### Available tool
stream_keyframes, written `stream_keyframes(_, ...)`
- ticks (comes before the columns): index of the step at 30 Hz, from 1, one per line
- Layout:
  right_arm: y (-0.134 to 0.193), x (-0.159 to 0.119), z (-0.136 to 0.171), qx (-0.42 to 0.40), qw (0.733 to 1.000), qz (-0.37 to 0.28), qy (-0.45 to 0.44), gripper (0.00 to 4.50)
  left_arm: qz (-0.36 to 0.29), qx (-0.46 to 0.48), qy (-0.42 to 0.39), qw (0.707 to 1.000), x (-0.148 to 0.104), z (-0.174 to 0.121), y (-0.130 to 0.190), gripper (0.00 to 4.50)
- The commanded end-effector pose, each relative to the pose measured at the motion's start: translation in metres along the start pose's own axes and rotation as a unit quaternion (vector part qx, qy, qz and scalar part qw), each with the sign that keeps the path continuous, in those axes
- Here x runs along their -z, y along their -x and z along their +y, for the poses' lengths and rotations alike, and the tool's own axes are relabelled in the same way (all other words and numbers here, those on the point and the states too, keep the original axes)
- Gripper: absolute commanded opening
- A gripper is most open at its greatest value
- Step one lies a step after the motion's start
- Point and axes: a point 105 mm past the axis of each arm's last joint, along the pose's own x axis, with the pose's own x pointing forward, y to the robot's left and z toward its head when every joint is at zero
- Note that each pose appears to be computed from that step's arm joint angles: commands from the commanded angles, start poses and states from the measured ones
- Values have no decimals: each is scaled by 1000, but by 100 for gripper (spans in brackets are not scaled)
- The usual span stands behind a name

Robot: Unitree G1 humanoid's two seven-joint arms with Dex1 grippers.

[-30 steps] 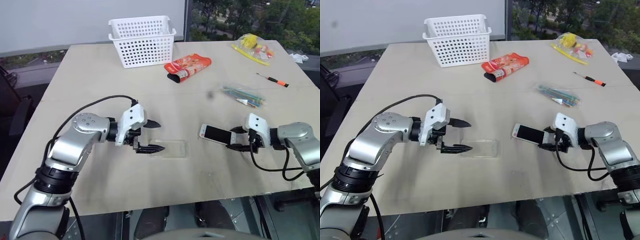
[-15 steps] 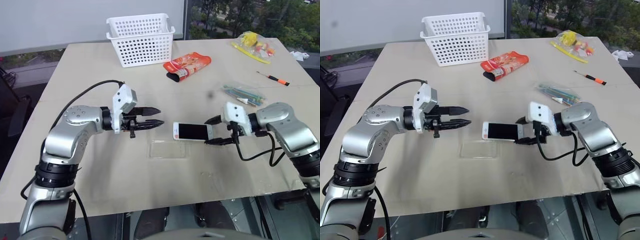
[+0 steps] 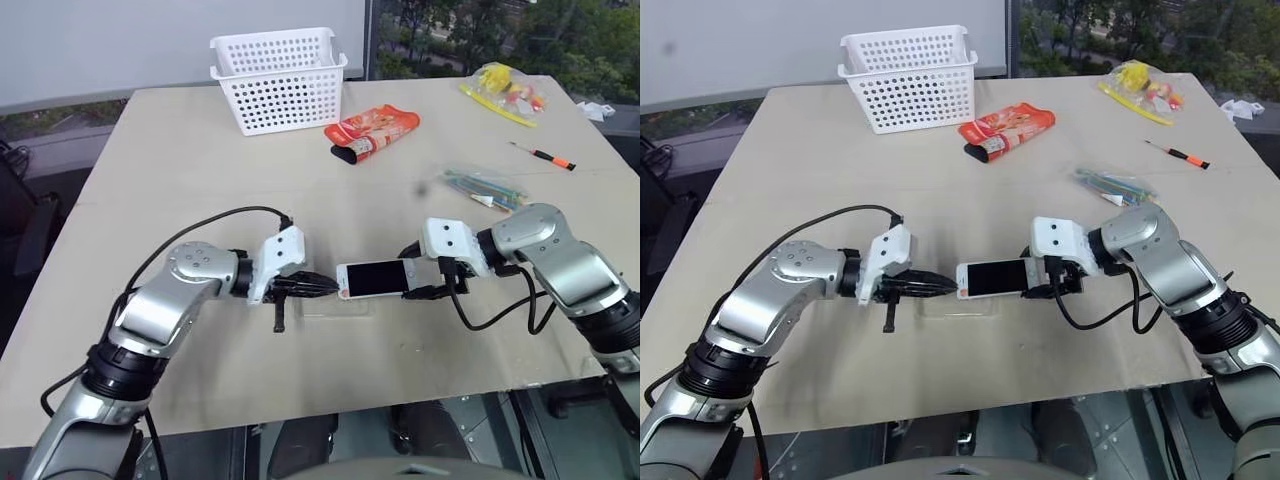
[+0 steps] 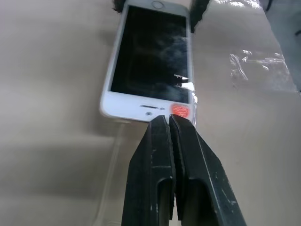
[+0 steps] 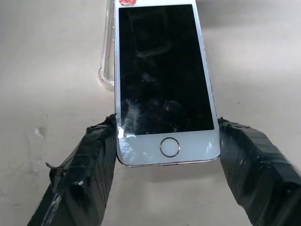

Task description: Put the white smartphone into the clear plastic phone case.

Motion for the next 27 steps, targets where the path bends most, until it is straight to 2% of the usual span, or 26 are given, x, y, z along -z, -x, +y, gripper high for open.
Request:
stream_keyframes(1,3,-9,2,4,1000,5,25,289,0,11,-15,1000,-2,-2,-3,9)
stream_keyframes(6,-3,-9,10,-12,999,16,32,289,-2,18,-11,1000,2,-5,-9,9)
stream_keyframes(18,-10,0,4,17,998,57,3,289,13,18,12,1000,21,-3,-25,9)
stream_keyframes(27,-14,-6,9,9,999,54,-5,289,42,21,21,999,34,-3,-26,9)
